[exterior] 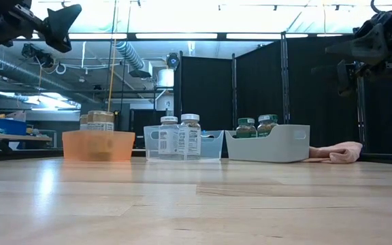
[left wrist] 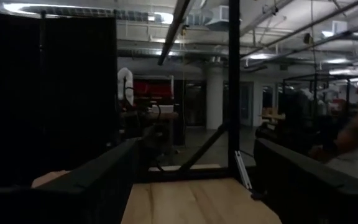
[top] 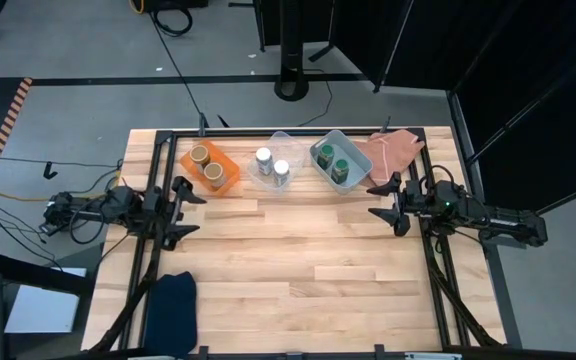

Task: Sort spices by type
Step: Return to Home Position

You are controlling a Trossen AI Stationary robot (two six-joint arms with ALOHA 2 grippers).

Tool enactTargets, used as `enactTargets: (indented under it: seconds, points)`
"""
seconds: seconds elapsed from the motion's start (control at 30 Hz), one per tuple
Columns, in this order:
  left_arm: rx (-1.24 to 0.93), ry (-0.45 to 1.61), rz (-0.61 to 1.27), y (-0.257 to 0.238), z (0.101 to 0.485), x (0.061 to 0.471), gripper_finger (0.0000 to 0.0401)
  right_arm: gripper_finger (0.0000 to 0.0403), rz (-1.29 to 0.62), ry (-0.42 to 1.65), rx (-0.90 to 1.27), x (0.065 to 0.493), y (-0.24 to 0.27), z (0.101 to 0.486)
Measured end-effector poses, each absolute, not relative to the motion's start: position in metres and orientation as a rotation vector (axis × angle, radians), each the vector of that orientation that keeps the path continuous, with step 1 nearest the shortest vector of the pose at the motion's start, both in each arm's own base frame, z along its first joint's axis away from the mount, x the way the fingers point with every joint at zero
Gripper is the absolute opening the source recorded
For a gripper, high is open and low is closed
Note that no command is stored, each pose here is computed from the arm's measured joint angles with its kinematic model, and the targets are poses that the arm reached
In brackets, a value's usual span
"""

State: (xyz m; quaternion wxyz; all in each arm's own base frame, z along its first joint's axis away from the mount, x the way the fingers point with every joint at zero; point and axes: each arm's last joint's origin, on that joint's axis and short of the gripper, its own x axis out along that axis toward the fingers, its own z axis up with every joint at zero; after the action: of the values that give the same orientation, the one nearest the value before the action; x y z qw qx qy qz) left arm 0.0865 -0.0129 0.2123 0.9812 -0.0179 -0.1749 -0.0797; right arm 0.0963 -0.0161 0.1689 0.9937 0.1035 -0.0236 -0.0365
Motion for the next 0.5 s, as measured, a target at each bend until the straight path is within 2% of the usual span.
enactTargets:
  seconds: [0.2, 0.5]
  points:
    - [0.062, -0.355, -0.196, -0.0144, 0.2117, 0.0864, 0.0333, 0.0307, -0.074, -0.046, 0.167, 0.0963, -0.016, 0.1689]
    - [0.06, -0.358, -0.206, -0.0146, 0.2119, 0.0863, 0.0333, 0.0308, -0.074, -0.045, 0.147, 0.0963, -0.0161, 0.1689]
